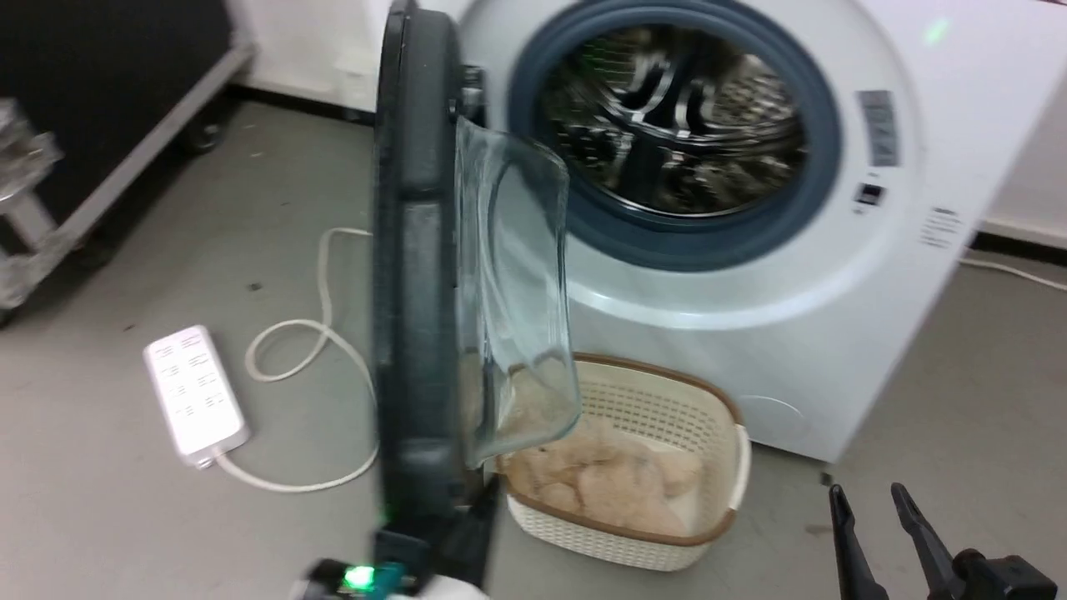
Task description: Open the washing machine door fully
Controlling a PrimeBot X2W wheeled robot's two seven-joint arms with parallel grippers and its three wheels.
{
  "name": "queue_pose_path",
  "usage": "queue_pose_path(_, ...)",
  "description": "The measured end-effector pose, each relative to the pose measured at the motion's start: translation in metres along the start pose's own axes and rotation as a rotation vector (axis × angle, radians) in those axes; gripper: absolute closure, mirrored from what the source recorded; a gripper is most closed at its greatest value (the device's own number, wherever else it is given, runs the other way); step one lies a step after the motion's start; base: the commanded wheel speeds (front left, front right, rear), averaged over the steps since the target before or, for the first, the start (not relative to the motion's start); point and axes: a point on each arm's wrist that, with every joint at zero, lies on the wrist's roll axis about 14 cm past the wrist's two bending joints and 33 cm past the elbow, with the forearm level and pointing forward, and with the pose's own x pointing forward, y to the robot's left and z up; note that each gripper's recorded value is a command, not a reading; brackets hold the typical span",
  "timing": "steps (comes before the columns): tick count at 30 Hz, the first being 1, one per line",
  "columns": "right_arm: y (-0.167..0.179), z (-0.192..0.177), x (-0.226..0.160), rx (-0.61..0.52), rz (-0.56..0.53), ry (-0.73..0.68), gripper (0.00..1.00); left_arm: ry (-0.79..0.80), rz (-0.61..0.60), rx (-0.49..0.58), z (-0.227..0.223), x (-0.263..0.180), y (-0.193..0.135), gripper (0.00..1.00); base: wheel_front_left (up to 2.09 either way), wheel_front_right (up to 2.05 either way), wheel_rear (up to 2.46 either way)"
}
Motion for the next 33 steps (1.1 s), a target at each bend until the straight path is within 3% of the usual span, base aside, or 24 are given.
queue_pose_path(8,0.029,-0.009,0.016,0.005,0.095,0.029,0.00,-0.022,0.261,0.034,0.019,-0.033,0.091,1.00,0.00,0.00,0.00)
queue_pose_path(15,0.028,-0.027,0.023,0.002,0.101,0.094,0.00,0.005,0.424,0.074,0.029,-0.042,0.162,1.00,0.00,0.00,0.00)
queue_pose_path(28,0.003,-0.054,0.036,-0.006,0.039,0.166,0.00,0.102,0.585,0.230,0.042,-0.019,0.269,1.00,0.00,0.00,0.00)
queue_pose_path(33,-0.005,-0.057,0.036,-0.005,0.015,0.174,0.00,0.114,0.605,0.257,0.044,-0.013,0.291,1.00,0.00,0.00,0.00)
